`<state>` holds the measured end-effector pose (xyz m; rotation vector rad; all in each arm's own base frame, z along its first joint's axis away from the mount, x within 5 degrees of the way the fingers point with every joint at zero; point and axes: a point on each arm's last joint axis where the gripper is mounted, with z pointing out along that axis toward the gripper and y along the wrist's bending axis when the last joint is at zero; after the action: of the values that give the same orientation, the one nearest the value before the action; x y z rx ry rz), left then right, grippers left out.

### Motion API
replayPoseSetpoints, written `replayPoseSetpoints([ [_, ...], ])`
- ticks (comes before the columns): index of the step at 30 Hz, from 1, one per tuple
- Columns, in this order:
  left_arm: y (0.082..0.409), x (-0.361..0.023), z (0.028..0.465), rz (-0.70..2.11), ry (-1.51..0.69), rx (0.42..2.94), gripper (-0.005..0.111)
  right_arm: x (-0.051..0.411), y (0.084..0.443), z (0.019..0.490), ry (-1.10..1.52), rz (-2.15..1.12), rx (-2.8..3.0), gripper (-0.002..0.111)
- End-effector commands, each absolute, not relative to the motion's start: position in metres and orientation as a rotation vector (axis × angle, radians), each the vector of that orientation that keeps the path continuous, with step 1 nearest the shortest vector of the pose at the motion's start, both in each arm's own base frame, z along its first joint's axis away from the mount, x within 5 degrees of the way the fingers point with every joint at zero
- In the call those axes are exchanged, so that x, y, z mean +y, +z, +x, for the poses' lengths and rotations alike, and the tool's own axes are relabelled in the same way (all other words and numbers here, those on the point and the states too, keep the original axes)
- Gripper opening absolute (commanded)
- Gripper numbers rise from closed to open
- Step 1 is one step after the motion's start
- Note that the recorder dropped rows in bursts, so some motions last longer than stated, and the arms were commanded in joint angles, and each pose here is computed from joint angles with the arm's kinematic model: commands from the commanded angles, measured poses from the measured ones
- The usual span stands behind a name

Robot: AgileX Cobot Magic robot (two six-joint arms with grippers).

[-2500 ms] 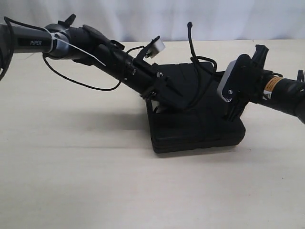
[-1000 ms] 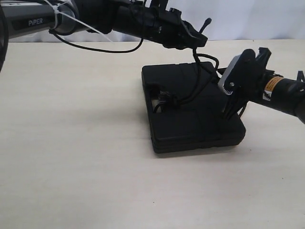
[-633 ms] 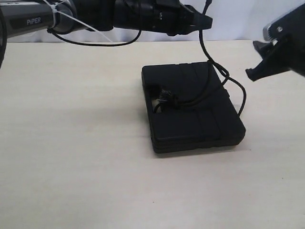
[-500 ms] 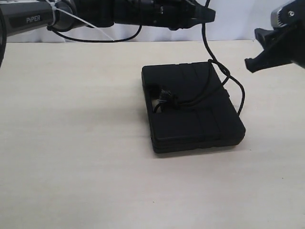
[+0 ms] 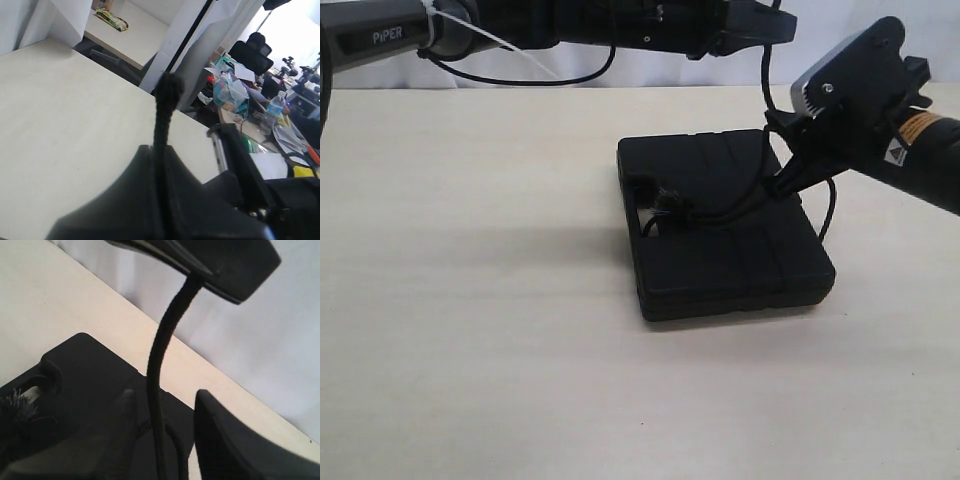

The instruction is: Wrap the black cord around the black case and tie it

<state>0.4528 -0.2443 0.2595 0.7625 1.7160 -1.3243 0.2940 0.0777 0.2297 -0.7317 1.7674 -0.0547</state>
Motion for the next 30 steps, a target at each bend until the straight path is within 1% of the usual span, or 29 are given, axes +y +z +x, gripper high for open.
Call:
replayPoseSetpoints([
  [1, 0.267, -0.244, 0.447, 0.807, -1.382, 1.673, 0.000, 0.082, 0.226, 0.299, -0.022, -0.710, 1.724, 0.036],
  [4, 0.267, -0.245, 0.446, 0.822, -1.399, 1.666, 0.000, 0.081, 0.223, 0.304, -0.032, -0.696, 1.736, 0.035],
  [5, 0.267, -0.245, 0.446, 0.824, -1.401, 1.665, 0.000, 0.080, 0.224, 0.305, -0.030, -0.669, 1.747, 0.032],
  [6, 0.267, -0.245, 0.446, 0.824, -1.401, 1.665, 0.000, 0.080, 0.224, 0.306, -0.030, -0.654, 1.759, 0.027],
  [8, 0.267, -0.245, 0.446, 0.824, -1.401, 1.665, 0.000, 0.079, 0.225, 0.308, -0.036, -0.655, 1.778, 0.007],
  [9, 0.267, -0.245, 0.446, 0.824, -1.401, 1.665, 0.000, 0.079, 0.226, 0.309, -0.038, -0.656, 1.781, 0.004],
  [14, 0.265, -0.244, 0.449, 0.751, -1.407, 1.738, 0.001, 0.078, 0.227, 0.309, -0.021, -0.625, 1.789, 0.004],
  [16, 0.262, -0.240, 0.451, 0.772, -1.363, 1.765, 0.006, 0.076, 0.232, 0.308, -0.007, -0.592, 1.786, 0.004],
  [19, 0.250, -0.232, 0.451, 0.855, -1.267, 1.867, 0.021, 0.065, 0.241, 0.306, -0.013, -0.529, 1.801, 0.004],
  [20, 0.243, -0.224, 0.454, 0.891, -1.194, 1.933, 0.028, 0.059, 0.244, 0.305, -0.022, -0.502, 1.807, 0.004],
  [24, 0.220, -0.198, 0.459, 0.980, -0.930, 2.177, 0.046, 0.028, 0.249, 0.305, -0.038, -0.331, 1.864, 0.004],
  [27, 0.204, -0.174, 0.459, 1.027, -0.727, 2.390, 0.050, 0.008, 0.249, 0.305, -0.041, -0.206, 1.891, 0.004],
  [30, 0.195, -0.153, 0.457, 0.953, -0.572, 2.612, 0.050, -0.010, 0.249, 0.306, -0.044, -0.065, 1.897, 0.004],
])
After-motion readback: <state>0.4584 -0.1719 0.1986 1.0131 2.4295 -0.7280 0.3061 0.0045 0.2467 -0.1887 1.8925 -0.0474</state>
